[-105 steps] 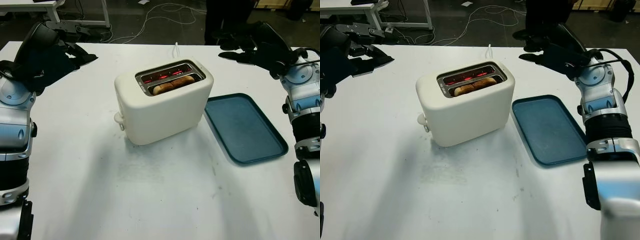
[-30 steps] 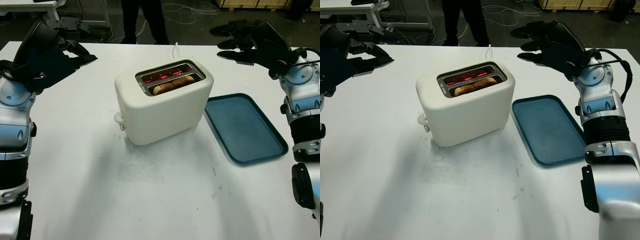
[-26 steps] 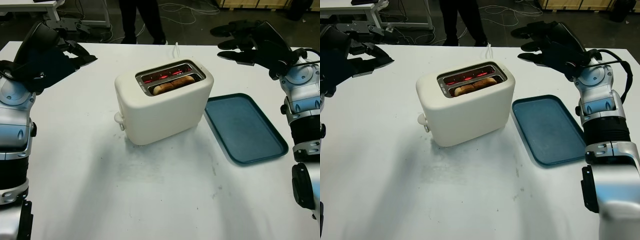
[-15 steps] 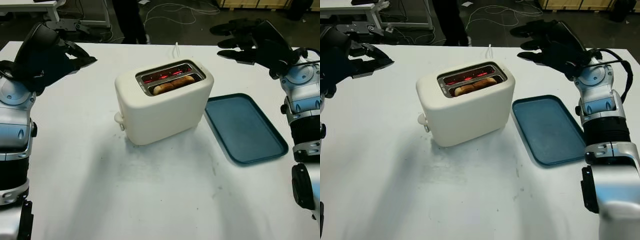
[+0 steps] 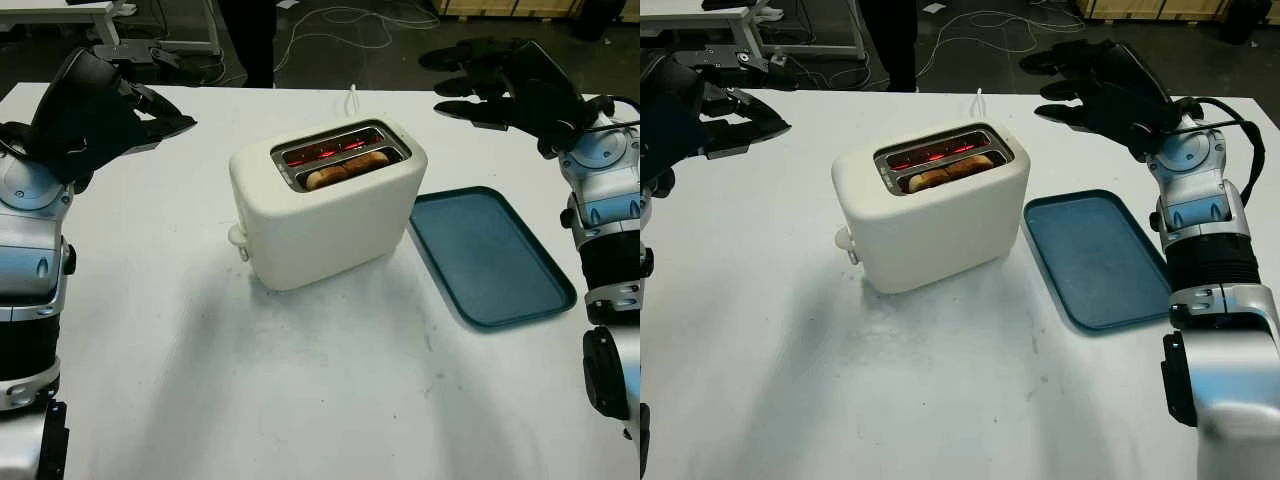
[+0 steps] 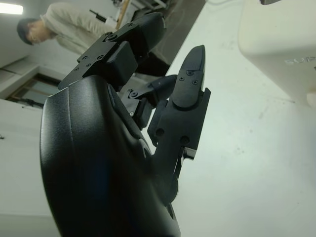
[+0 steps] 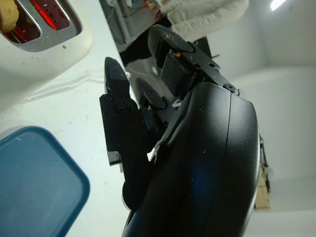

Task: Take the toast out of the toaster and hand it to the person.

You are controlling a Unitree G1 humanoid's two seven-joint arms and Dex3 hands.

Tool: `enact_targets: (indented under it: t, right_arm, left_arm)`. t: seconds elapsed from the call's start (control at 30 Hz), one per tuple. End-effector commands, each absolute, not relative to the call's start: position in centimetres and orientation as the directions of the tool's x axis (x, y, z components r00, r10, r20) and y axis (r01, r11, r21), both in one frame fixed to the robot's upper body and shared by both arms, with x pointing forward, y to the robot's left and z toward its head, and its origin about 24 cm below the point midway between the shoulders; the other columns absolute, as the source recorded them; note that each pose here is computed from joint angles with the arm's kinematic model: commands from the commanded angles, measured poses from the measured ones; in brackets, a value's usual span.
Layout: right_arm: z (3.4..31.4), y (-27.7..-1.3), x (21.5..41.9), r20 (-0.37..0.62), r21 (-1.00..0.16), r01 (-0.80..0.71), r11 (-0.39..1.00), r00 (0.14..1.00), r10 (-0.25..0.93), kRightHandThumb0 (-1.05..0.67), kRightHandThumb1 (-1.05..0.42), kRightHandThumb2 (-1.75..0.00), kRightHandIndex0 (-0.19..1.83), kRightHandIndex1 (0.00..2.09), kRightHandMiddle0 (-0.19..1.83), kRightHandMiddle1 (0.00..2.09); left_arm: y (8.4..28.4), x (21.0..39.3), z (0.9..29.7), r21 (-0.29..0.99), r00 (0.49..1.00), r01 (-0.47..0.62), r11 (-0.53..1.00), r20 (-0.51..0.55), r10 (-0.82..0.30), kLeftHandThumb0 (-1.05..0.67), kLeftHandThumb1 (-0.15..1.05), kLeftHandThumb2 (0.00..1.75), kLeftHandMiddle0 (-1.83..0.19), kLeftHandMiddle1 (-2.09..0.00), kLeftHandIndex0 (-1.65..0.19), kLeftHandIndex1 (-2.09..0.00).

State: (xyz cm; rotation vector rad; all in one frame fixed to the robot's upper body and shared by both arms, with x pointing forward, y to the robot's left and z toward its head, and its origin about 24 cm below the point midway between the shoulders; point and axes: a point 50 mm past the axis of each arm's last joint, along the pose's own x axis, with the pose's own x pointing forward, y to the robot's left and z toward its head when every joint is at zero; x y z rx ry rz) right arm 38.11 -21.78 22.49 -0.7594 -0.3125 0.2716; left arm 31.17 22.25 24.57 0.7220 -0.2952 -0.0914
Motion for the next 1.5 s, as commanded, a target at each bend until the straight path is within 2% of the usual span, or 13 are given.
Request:
enact_targets:
  t: [0.0,0.1,0.37,0.6,0.7,0.8,0.93,1.47]
  right_arm:
    - [22.2,-21.8,38.1,0.182,-0.692,-0.138,0.708,0.916,0.357,-0.17,-0.92,-0.08,0.74,0.06,0.69,0.01]
    - [22.2,-21.8,38.1,0.182,-0.69,-0.141,0.71,0.915,0.36,-0.19,-0.92,-0.08,0.74,0.06,0.69,0.01]
    - [22.0,-21.8,38.0,0.174,-0.7,-0.151,0.698,0.912,0.371,-0.19,-0.92,-0.09,0.73,0.05,0.68,0.0]
    - [21.7,-21.8,38.0,0.163,-0.696,-0.156,0.701,0.916,0.366,-0.21,-0.92,-0.09,0.74,0.06,0.68,0.0]
    - [21.5,-21.9,38.1,0.16,-0.691,-0.161,0.705,0.917,0.366,-0.23,-0.92,-0.08,0.73,0.05,0.68,0.0]
    - [21.5,-21.9,38.1,0.161,-0.688,-0.163,0.707,0.916,0.368,-0.24,-0.92,-0.08,0.75,0.06,0.68,0.0]
    - [21.4,-21.9,38.1,0.157,-0.687,-0.165,0.707,0.917,0.366,-0.22,-0.92,-0.07,0.74,0.05,0.69,0.01]
    - [20.9,-22.3,38.4,0.149,-0.684,-0.173,0.708,0.918,0.368,-0.24,-0.92,-0.07,0.77,0.06,0.73,0.02]
  left_arm:
    - [22.2,31.0,25.3,0.682,0.945,-0.048,0.73,0.269,-0.189,-0.19,0.82,0.22,-0.52,-0.99,-0.62,-0.54]
    - [22.2,31.0,25.3,0.694,0.943,-0.054,0.718,0.272,-0.192,-0.18,0.82,0.23,-0.54,-1.0,-0.63,-0.55]
    - [22.2,30.9,25.1,0.63,0.947,-0.041,0.776,0.273,-0.172,-0.16,0.82,0.25,-0.5,-0.99,-0.59,-0.56]
    - [22.2,30.7,25.1,0.686,0.935,-0.07,0.724,0.298,-0.192,-0.15,0.79,0.28,-0.52,-1.02,-0.61,-0.6]
    - [22.4,30.8,24.9,0.66,0.934,-0.063,0.749,0.304,-0.189,-0.16,0.78,0.3,-0.51,-1.02,-0.6,-0.6]
    - [22.5,30.8,24.9,0.641,0.931,-0.059,0.765,0.311,-0.189,-0.18,0.75,0.35,-0.49,-1.04,-0.57,-0.63]
    - [22.4,30.8,24.8,0.638,0.933,-0.062,0.767,0.311,-0.183,-0.16,0.66,0.51,-0.44,-1.11,-0.52,-0.71]
    - [22.4,30.9,24.8,0.669,0.932,-0.07,0.74,0.308,-0.19,-0.11,0.62,0.57,-0.46,-1.1,-0.51,-0.77]
